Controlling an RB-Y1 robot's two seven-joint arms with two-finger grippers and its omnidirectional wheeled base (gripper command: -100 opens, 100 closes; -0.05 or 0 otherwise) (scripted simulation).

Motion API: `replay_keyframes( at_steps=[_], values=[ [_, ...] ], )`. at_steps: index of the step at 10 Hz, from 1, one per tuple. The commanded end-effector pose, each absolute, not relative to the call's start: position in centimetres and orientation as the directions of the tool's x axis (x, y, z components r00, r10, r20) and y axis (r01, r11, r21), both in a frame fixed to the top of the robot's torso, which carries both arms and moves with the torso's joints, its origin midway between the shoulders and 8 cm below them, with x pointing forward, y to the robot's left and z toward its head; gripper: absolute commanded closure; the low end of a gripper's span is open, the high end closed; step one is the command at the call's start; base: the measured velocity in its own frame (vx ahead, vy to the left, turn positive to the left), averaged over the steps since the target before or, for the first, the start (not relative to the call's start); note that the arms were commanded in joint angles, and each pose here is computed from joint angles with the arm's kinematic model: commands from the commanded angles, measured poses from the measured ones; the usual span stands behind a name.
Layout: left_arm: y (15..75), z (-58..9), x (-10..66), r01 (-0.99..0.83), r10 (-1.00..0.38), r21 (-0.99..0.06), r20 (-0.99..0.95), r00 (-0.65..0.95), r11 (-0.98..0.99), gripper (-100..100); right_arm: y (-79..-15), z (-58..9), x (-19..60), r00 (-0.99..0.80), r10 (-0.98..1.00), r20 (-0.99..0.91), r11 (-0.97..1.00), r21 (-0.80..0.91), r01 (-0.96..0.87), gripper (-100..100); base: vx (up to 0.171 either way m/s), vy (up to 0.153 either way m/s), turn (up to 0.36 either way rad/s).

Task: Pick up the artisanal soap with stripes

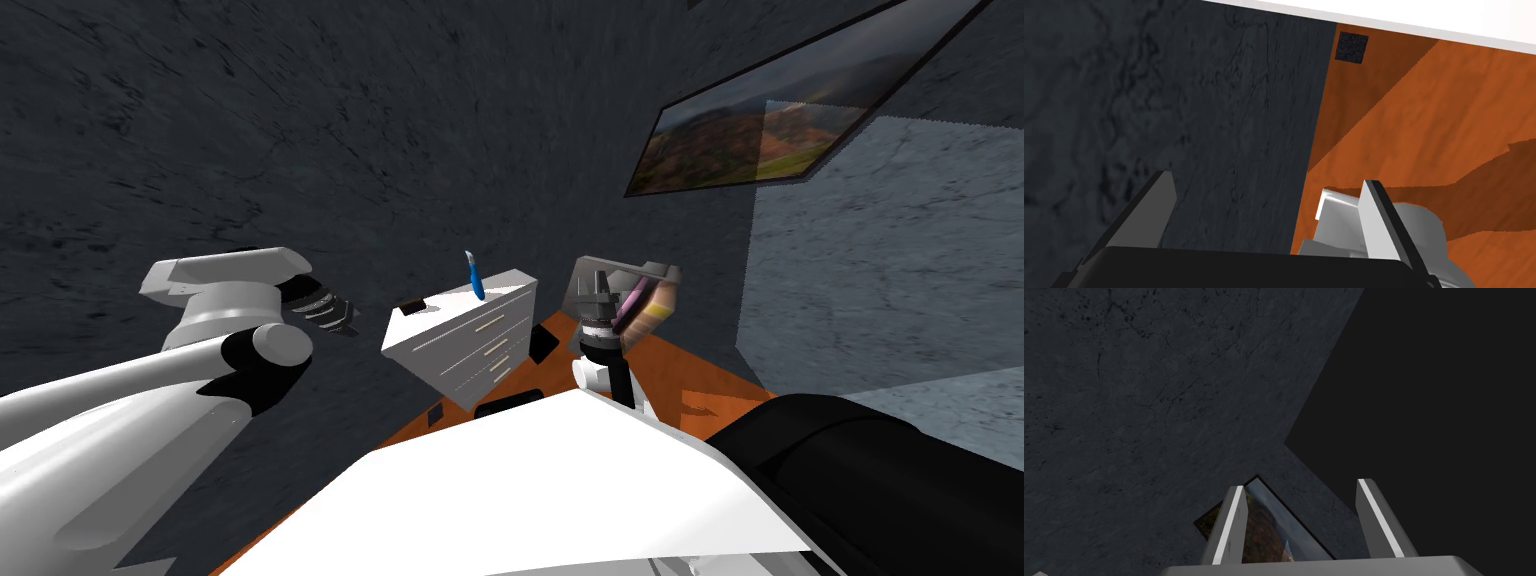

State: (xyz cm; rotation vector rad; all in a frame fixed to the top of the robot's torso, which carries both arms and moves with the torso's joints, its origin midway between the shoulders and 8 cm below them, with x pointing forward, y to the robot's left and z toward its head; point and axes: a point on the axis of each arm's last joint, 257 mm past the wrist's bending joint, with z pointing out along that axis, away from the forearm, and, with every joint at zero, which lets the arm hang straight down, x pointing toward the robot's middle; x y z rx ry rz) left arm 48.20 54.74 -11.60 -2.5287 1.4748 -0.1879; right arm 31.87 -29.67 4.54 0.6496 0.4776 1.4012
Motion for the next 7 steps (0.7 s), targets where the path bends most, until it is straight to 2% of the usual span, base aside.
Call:
replay_keyframes(
  at_steps=[1, 7],
  values=[
    [53.3, -10.7, 48.2, -0.852, -0.875, -0.208, 0.055, 0.480, -0.481, -100, -29.7, 4.5, 31.9, 0.123, 0.990, 0.069, 0.045, 0.669, -0.742, 0, 0.084, -0.100, -0.046],
    [49.3, -10.4, 47.0, -0.880, -0.877, -0.077, 0.161, 0.452, -0.468, -100, -29.7, 4.5, 31.9, 0.123, 0.990, 0.069, 0.045, 0.669, -0.742, 0, 0.073, -0.073, -0.036]
  ],
)
